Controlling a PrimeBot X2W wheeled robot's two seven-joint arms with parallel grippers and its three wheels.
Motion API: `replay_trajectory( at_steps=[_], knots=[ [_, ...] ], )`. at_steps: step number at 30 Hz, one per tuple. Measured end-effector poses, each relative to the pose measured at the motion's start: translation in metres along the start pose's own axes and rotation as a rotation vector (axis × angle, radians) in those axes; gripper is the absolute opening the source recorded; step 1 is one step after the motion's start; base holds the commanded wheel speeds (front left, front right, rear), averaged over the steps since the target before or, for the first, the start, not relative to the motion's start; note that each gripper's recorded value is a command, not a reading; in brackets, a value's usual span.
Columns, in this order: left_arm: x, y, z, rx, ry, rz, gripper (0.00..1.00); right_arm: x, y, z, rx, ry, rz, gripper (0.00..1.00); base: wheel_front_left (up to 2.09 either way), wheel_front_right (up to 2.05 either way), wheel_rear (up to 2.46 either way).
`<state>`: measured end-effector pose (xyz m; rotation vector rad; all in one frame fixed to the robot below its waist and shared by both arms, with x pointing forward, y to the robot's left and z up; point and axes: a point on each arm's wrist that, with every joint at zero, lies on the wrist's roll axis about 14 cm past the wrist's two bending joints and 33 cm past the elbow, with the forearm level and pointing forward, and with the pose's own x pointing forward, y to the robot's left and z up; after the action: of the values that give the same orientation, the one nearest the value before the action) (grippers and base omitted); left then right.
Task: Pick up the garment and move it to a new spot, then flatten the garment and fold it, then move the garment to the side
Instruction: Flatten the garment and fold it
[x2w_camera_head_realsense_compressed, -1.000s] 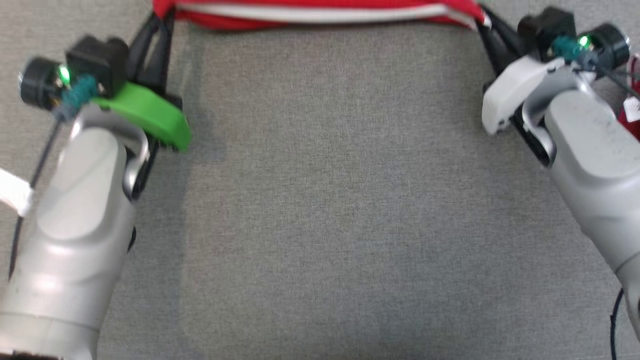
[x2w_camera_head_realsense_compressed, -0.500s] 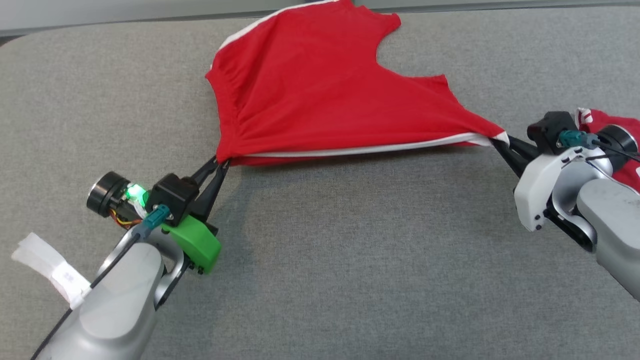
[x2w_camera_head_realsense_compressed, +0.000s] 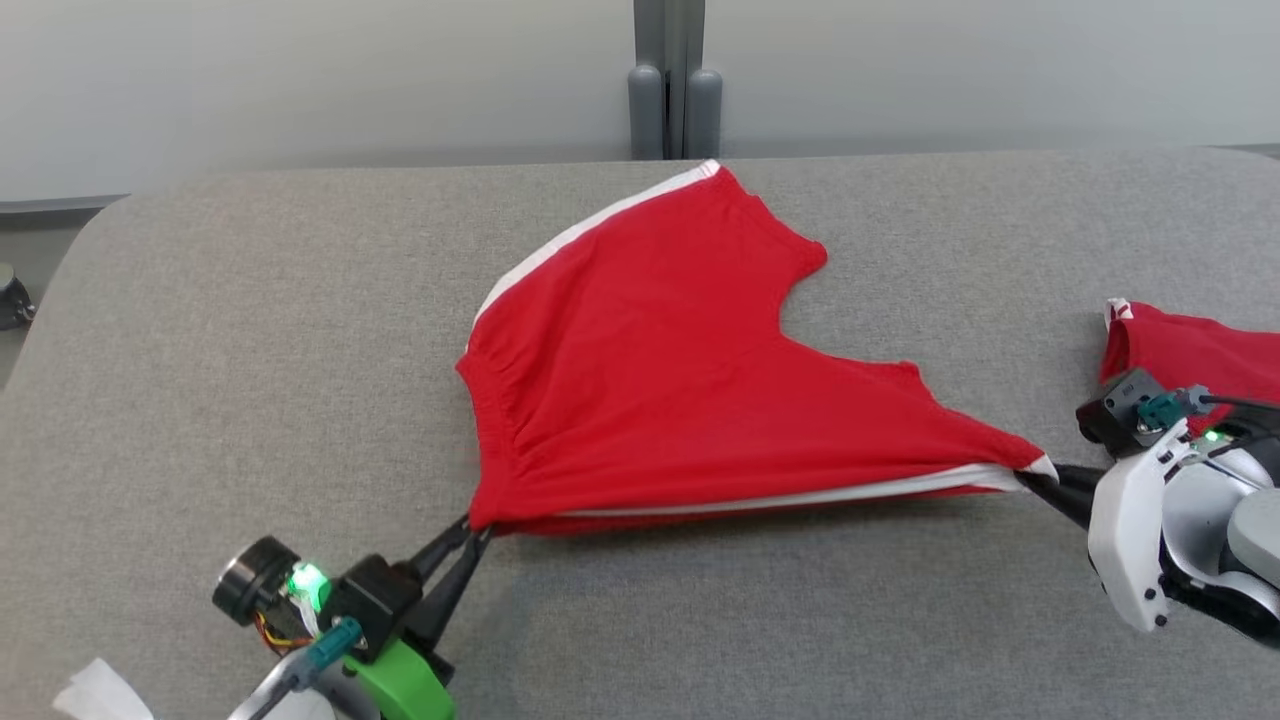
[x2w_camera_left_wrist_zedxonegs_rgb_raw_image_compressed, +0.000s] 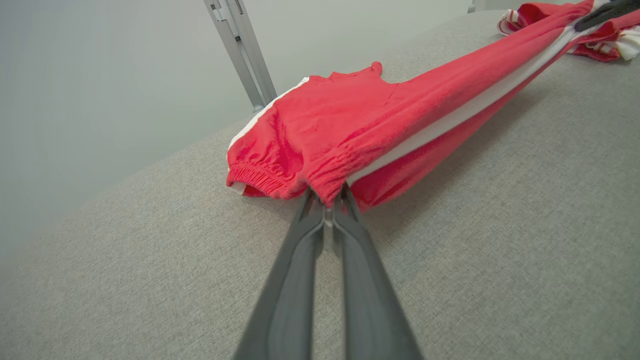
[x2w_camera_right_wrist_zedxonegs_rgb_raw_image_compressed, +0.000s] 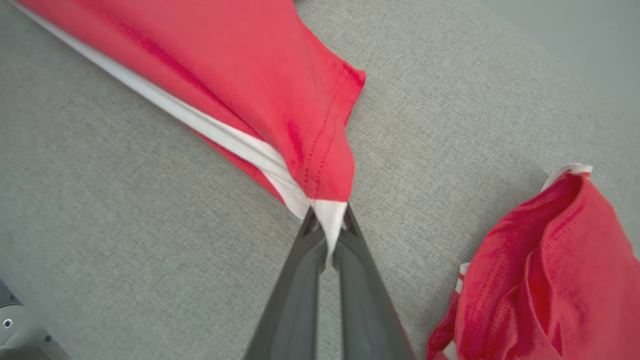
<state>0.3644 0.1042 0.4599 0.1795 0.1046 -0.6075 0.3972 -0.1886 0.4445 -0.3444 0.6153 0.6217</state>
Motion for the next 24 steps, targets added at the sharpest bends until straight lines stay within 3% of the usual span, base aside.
replay_trajectory(
  at_steps=[6, 11, 24],
  knots=[
    [-0.025, -0.025, -0.007, -0.01, 0.037, -0.052, 0.0, -0.032, 0.027, -0.019, -0.045, 0.089, 0.078, 0.0, 0.0, 0.0, 0.0],
    [-0.037, -0.038, -0.001, -0.007, 0.045, -0.08, 0.0, -0.051, 0.025, -0.008, -0.039, 0.073, 0.079, 0.0, 0.0, 0.0, 0.0],
    [-0.017, 0.0, 0.035, 0.032, -0.043, 0.005, 0.0, -0.03, -0.011, 0.053, -0.094, -0.019, 0.025, 0.0, 0.0, 0.0, 0.0]
  ],
)
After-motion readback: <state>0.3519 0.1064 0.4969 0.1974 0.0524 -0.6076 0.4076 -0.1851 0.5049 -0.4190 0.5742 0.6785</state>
